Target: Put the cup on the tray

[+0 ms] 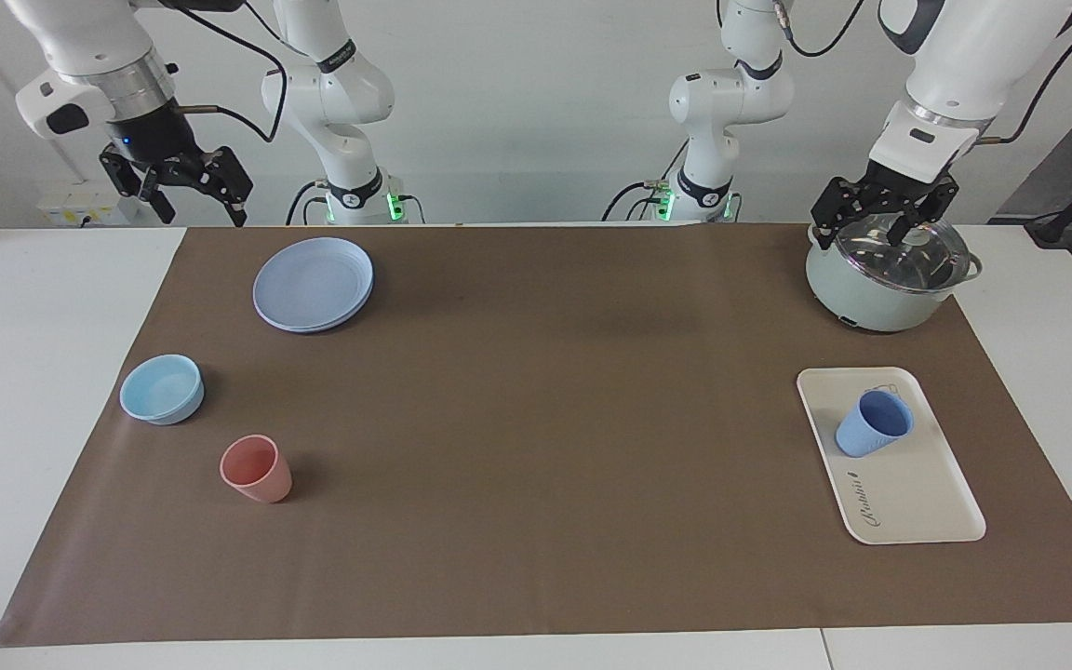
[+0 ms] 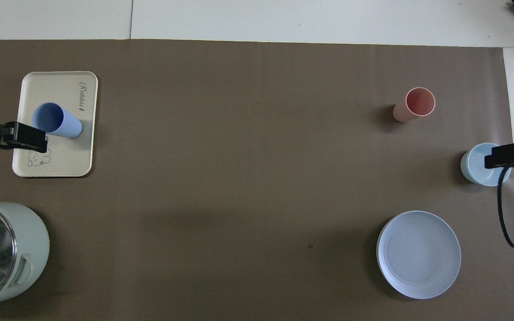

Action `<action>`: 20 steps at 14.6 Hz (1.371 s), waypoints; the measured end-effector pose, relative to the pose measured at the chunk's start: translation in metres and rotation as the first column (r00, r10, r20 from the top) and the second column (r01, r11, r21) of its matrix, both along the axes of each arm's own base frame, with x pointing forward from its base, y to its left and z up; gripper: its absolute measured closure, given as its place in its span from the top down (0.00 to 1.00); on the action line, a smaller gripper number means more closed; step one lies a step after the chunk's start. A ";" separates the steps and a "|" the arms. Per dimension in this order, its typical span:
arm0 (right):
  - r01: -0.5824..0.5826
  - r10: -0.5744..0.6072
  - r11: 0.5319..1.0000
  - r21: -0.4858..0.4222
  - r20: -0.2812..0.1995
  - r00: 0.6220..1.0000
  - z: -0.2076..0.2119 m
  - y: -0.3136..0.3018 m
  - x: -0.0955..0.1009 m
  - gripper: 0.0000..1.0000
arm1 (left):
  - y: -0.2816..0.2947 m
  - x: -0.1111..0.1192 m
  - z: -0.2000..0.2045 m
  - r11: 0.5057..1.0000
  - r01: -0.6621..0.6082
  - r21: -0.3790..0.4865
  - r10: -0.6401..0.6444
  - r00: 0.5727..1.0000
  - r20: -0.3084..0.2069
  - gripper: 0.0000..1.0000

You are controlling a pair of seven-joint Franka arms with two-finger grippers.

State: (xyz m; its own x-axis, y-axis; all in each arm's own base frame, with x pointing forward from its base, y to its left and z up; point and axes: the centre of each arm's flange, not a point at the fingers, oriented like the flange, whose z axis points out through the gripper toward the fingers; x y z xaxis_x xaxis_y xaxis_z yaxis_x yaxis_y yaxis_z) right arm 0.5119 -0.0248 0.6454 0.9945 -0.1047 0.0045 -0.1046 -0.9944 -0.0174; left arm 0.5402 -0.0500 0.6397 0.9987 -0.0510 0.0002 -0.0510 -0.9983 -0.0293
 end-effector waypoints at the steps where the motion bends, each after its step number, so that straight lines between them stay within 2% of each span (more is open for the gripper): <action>1: -0.008 0.008 1.000 -0.003 0.000 1.000 0.000 0.005 0.000 1.00 | 0.000 0.000 0.000 1.000 0.000 0.000 0.000 1.000 0.000 1.00; 9: -0.005 0.004 1.000 -0.014 -0.038 0.999 -0.019 0.022 0.012 1.00 | -0.001 0.000 0.001 1.000 0.001 0.000 -0.001 1.000 0.002 1.00; 20: -0.006 0.005 1.000 -0.019 -0.033 0.999 -0.017 0.021 0.012 1.00 | -0.001 -0.001 0.000 1.000 0.002 0.001 -0.002 1.000 -0.004 1.00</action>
State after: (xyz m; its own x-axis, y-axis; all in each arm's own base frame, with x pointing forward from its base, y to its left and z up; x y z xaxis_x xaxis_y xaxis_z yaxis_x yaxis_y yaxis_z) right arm 0.5237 -0.0036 0.6284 0.9947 -0.0992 -0.0263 -0.0991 -0.9951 0.0053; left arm 0.5390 -0.0510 0.6398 0.9986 -0.0526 -0.0040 -0.0527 -0.9982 -0.0296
